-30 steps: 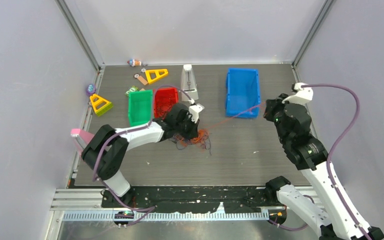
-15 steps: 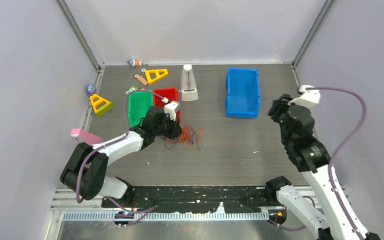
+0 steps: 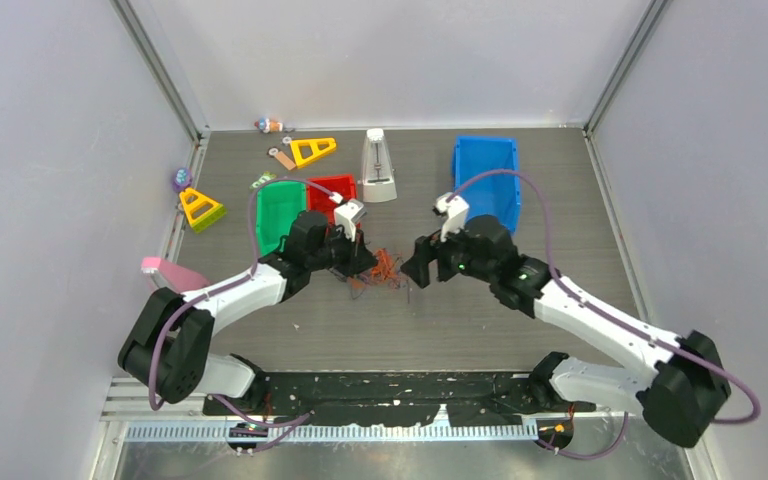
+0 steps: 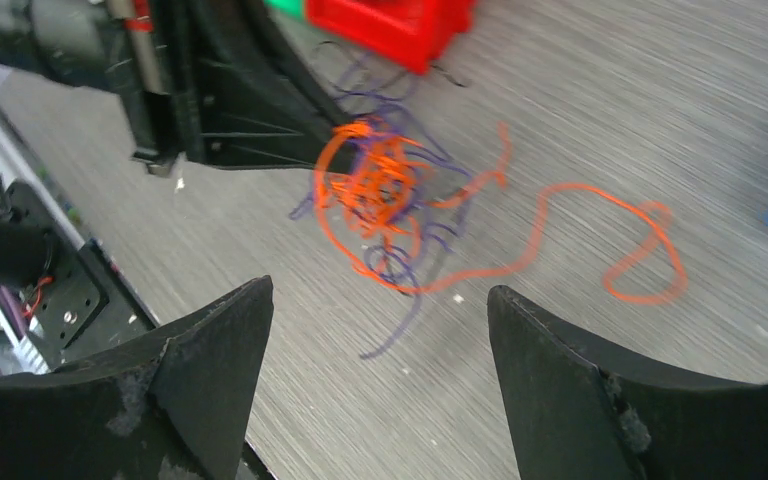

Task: Untangle the cables

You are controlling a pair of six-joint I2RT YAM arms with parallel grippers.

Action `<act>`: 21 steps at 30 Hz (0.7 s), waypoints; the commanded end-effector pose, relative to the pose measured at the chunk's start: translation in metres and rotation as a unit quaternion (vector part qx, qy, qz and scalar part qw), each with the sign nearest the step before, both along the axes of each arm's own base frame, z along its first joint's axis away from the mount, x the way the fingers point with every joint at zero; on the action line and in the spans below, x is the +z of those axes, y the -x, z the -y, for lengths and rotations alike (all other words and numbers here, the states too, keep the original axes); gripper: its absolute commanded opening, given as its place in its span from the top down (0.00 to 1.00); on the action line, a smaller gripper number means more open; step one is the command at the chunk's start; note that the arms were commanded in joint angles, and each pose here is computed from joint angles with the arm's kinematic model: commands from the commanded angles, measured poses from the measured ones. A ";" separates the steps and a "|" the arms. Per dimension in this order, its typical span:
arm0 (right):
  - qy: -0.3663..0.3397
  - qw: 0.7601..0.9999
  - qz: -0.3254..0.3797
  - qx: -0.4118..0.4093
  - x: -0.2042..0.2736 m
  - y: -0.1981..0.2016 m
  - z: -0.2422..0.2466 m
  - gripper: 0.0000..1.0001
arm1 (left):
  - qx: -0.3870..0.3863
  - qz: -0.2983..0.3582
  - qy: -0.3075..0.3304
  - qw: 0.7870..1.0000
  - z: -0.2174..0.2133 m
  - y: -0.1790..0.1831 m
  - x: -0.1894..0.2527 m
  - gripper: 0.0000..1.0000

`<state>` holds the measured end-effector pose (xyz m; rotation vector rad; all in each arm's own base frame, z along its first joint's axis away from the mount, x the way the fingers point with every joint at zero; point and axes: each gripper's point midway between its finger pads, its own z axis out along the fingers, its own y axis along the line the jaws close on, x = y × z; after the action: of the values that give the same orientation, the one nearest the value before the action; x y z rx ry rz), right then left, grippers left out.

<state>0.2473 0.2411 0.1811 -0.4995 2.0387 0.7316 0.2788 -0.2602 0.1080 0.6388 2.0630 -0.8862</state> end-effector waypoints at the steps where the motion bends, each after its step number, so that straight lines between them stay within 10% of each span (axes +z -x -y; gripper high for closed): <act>1: -0.043 0.992 0.087 0.080 0.034 -0.002 -0.060 0.16 | -0.023 0.034 0.037 0.998 0.011 0.001 0.025 1.00; 15: 0.024 0.994 0.076 0.077 -0.012 -0.026 -0.107 0.51 | -0.009 0.030 0.024 0.999 0.007 -0.002 0.022 1.00; 21: 0.042 0.995 0.087 0.024 -0.013 -0.030 -0.082 0.39 | 0.005 0.031 0.013 0.999 0.002 -0.005 0.020 1.00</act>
<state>0.2655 0.3323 0.1402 -0.7259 1.9904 0.6668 0.2776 -0.2618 0.1098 0.6457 2.0536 -0.8909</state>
